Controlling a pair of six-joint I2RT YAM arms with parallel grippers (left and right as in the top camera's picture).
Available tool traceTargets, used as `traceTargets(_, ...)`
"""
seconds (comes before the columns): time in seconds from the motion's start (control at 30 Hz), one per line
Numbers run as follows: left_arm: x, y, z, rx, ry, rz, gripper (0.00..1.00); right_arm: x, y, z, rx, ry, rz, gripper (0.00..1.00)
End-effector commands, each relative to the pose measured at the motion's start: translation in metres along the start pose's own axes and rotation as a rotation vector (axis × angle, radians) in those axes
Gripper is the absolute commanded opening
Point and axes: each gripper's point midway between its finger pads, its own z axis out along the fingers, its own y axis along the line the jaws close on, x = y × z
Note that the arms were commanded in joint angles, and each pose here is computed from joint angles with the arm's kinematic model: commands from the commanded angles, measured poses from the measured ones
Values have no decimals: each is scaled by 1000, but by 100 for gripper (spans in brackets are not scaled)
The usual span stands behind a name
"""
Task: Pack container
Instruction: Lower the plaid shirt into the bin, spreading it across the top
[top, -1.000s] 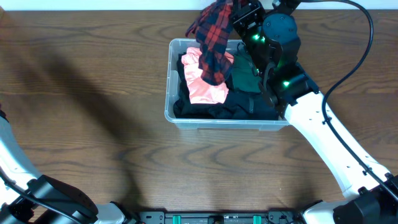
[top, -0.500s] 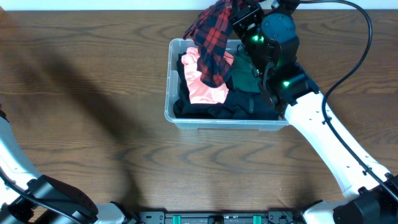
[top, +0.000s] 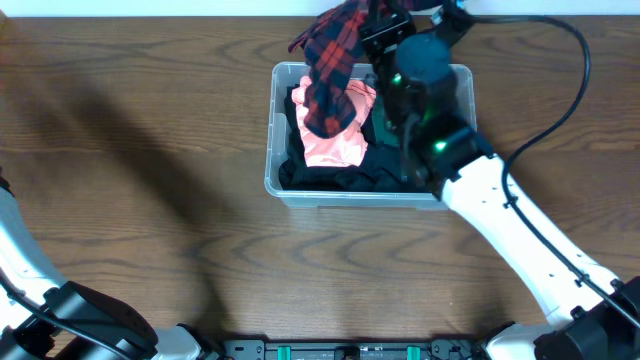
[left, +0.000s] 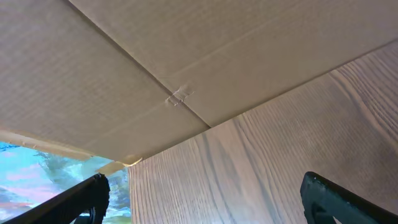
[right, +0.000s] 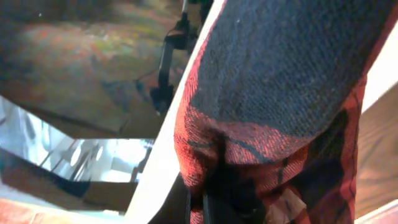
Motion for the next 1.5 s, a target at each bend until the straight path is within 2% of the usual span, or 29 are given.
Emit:
traceTargets(0.0, 3, 5, -1, -17, 2, -7, 98, -9, 1, -10, 30, -159, 99, 1)
traceTargets(0.1, 3, 5, -1, -17, 2, -6, 98, -9, -4, -20, 57, -263, 159, 2)
traceTargets(0.2, 3, 5, -1, -17, 2, -6, 98, -9, -11, -35, 99, -384, 143, 2)
traceTargets(0.37, 3, 5, -1, -18, 2, -7, 98, 1, -23, -50, 147, -469, 141, 1)
traceTargets(0.67, 3, 5, -1, -17, 2, -6, 98, 15, -59, -42, 221, -475, 144, 1)
traceTargets(0.97, 3, 5, -1, -17, 2, -6, 98, 7, -76, -29, 245, -500, 153, 1)
traceTargets(1.3, 3, 5, -1, -17, 2, -6, 98, 21, -102, -26, 331, -409, 139, 1)
traceTargets(1.47, 3, 5, -1, -17, 2, -6, 98, 23, -116, -24, 347, -427, 202, 1)
